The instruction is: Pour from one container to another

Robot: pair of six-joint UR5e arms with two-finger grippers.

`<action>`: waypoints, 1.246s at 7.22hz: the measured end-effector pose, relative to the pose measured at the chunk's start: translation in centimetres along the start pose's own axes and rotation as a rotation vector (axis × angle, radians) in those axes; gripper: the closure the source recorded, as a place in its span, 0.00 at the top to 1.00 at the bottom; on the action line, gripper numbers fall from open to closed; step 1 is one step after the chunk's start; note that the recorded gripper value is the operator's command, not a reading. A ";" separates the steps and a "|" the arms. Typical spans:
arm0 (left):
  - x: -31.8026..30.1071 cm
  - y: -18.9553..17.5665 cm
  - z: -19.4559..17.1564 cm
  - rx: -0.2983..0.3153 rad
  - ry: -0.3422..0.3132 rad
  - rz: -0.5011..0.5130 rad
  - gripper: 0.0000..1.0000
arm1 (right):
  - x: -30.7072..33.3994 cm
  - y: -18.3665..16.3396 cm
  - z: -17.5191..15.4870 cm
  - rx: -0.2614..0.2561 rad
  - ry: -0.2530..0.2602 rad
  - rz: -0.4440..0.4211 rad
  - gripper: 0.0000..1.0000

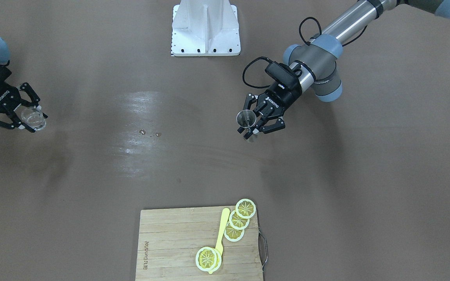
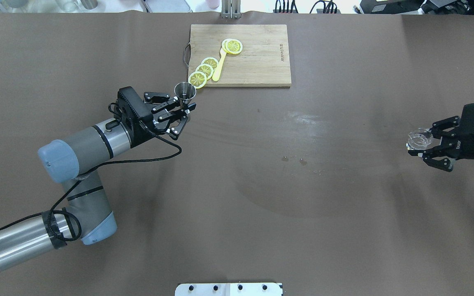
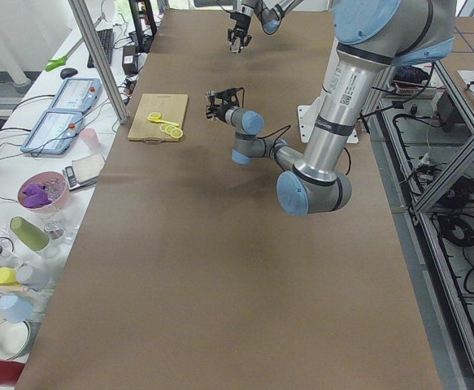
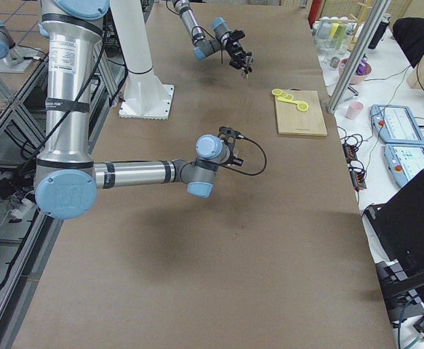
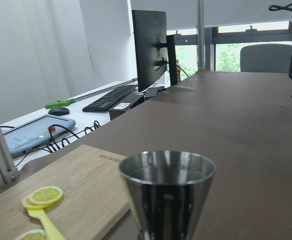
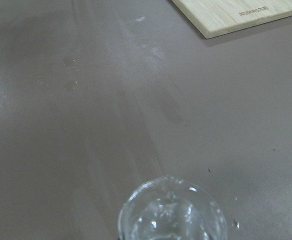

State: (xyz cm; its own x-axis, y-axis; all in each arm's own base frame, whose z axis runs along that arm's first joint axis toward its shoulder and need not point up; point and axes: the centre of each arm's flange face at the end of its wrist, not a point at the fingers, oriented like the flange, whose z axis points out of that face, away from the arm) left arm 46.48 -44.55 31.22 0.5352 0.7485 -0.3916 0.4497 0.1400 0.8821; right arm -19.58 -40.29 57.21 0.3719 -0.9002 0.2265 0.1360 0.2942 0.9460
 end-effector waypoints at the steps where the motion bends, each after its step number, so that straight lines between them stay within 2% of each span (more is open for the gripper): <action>1: -0.9 0.5 -1.0 0.008 -0.065 -0.012 0.00 | 0.4 2.4 -0.8 0.021 0.013 -0.006 0.00; 5: -4.1 2.6 -3.4 0.022 -0.344 -0.129 0.00 | 1.7 10.3 -2.0 0.059 0.057 0.019 0.00; 6: -4.6 3.0 -3.8 0.017 -0.386 -0.160 0.00 | 2.0 11.3 -2.0 0.062 0.064 0.039 0.00; 9: -6.3 4.3 -5.1 0.026 -0.529 -0.212 0.00 | 3.5 9.9 -0.1 0.091 0.067 0.095 0.00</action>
State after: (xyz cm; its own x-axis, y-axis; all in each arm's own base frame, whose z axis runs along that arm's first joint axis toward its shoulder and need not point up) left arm 41.46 -45.35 38.83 0.7134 0.2784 -0.6431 0.6004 0.2304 0.7658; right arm -16.86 -40.49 67.36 0.4401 -0.8454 0.3025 0.0145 0.3435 0.9390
